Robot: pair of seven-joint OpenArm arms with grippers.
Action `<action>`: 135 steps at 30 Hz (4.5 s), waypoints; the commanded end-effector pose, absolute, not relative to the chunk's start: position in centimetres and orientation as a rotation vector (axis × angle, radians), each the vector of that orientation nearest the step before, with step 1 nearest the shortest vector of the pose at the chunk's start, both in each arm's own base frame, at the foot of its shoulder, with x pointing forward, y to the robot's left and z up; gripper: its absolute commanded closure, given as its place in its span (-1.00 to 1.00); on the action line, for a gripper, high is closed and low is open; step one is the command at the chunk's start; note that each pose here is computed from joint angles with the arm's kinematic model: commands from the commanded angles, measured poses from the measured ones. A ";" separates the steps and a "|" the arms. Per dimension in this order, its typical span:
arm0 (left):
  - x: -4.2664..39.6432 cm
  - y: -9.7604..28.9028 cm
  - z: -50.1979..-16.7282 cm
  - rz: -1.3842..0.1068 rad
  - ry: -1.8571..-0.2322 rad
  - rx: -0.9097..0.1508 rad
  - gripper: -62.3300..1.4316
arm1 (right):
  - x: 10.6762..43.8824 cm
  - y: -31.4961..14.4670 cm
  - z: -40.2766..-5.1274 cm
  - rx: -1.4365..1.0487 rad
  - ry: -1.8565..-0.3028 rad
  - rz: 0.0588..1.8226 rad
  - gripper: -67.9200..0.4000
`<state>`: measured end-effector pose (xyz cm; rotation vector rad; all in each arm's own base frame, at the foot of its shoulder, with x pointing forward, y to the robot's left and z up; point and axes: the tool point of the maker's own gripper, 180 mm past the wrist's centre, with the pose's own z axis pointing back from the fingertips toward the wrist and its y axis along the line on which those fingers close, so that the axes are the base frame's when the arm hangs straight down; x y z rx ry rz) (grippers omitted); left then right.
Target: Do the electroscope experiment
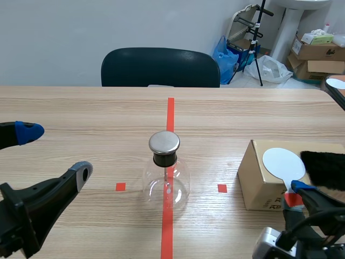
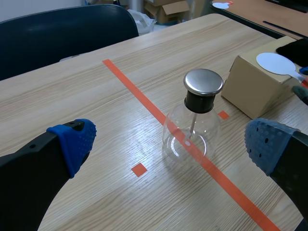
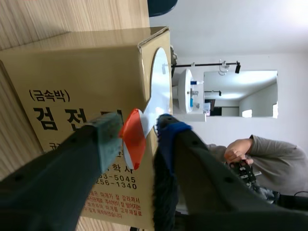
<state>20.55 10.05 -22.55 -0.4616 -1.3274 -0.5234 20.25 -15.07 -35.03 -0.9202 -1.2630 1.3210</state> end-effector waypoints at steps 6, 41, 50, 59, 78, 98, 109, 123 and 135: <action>20.6 9.8 -21.9 -0.516 -1.350 -0.476 -1.00 | 20.8 -15.0 -34.3 -0.941 -1.293 1.319 0.96; 20.6 9.8 -21.9 -0.516 -1.350 -0.476 -1.00 | 20.7 -14.9 -34.3 -0.945 -1.295 1.338 0.96; 20.6 9.8 -21.9 -0.516 -1.350 -0.476 -1.00 | 20.7 -14.9 -34.3 -0.945 -1.295 1.338 0.96; 20.6 9.8 -21.9 -0.516 -1.350 -0.476 -1.00 | 20.8 -14.9 -34.3 -0.948 -1.292 1.335 0.96; 20.6 9.8 -21.9 -0.516 -1.351 -0.476 -1.00 | 20.7 -14.9 -34.3 -0.947 -1.292 1.336 0.96; 20.6 9.8 -21.9 -0.516 -1.351 -0.476 -1.00 | 20.7 -14.9 -34.3 -0.947 -1.292 1.336 0.96; 20.6 9.8 -21.9 -0.516 -1.351 -0.476 -1.00 | 20.7 -14.9 -34.3 -0.947 -1.292 1.336 0.96; 20.6 9.8 -21.9 -0.516 -1.351 -0.474 -1.00 | 20.7 -14.9 -34.3 -0.947 -1.293 1.336 0.96; 20.7 9.9 -21.9 -0.511 -1.354 -0.466 -1.00 | 20.7 -14.6 -34.3 -0.954 -1.298 1.370 0.96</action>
